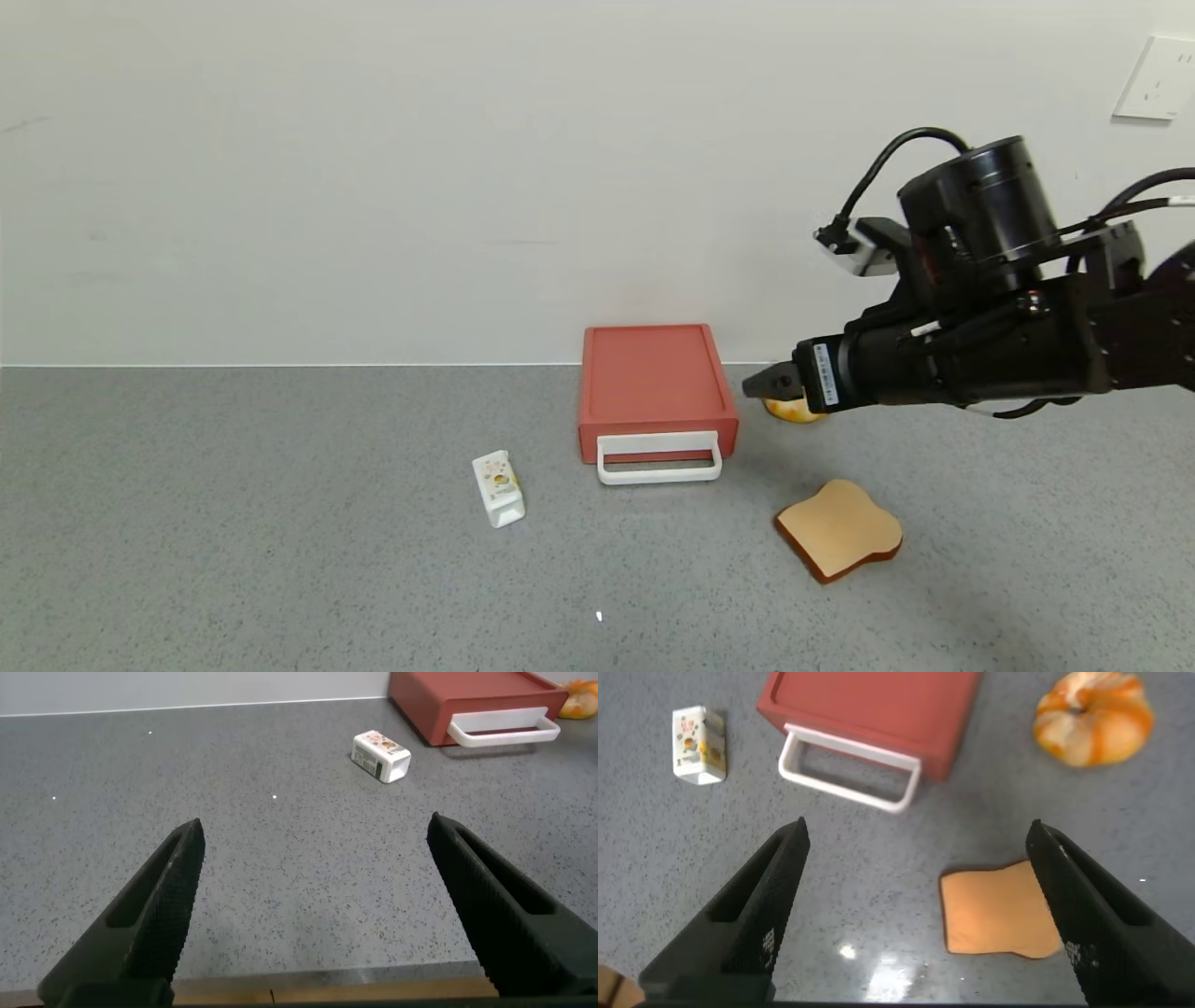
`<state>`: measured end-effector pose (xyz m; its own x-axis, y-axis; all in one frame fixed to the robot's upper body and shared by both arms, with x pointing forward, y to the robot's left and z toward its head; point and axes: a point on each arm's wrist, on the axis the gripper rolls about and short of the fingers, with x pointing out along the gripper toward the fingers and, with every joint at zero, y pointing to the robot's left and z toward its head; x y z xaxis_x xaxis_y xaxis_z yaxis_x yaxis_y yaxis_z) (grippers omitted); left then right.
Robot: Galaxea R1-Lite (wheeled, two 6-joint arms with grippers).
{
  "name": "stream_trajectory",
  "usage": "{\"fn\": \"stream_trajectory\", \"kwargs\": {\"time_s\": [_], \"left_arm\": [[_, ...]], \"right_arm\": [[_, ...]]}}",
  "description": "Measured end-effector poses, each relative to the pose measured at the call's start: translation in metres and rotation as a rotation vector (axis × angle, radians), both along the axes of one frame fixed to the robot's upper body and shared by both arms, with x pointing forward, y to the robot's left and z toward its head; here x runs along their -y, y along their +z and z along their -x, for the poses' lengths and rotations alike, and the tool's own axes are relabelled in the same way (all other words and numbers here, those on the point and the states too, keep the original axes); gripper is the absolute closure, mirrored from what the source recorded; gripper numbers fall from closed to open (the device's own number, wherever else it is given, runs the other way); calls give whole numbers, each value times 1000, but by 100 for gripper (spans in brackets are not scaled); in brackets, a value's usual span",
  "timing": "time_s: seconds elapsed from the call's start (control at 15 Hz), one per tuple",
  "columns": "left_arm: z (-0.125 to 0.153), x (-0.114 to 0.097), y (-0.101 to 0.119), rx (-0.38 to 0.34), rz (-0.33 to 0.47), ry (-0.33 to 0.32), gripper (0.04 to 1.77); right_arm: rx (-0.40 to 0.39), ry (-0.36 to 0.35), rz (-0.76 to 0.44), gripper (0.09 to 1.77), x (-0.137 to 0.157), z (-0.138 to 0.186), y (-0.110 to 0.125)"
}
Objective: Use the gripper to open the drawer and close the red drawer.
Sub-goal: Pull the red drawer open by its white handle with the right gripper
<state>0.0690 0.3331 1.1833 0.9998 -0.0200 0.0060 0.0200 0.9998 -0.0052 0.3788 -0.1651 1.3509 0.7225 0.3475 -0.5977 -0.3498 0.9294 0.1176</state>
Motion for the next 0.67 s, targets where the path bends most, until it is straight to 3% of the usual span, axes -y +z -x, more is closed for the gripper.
{"fn": "stream_trajectory", "kwargs": {"time_s": [0.27,0.67], "left_arm": [[0,0,0,1,0,2,9],[0,0,0,2,-1,2,9]], "right_arm": [[-111,10,0,15,-31,-4,-9],[-212,-67,52,15,-79,-13,-23]]}}
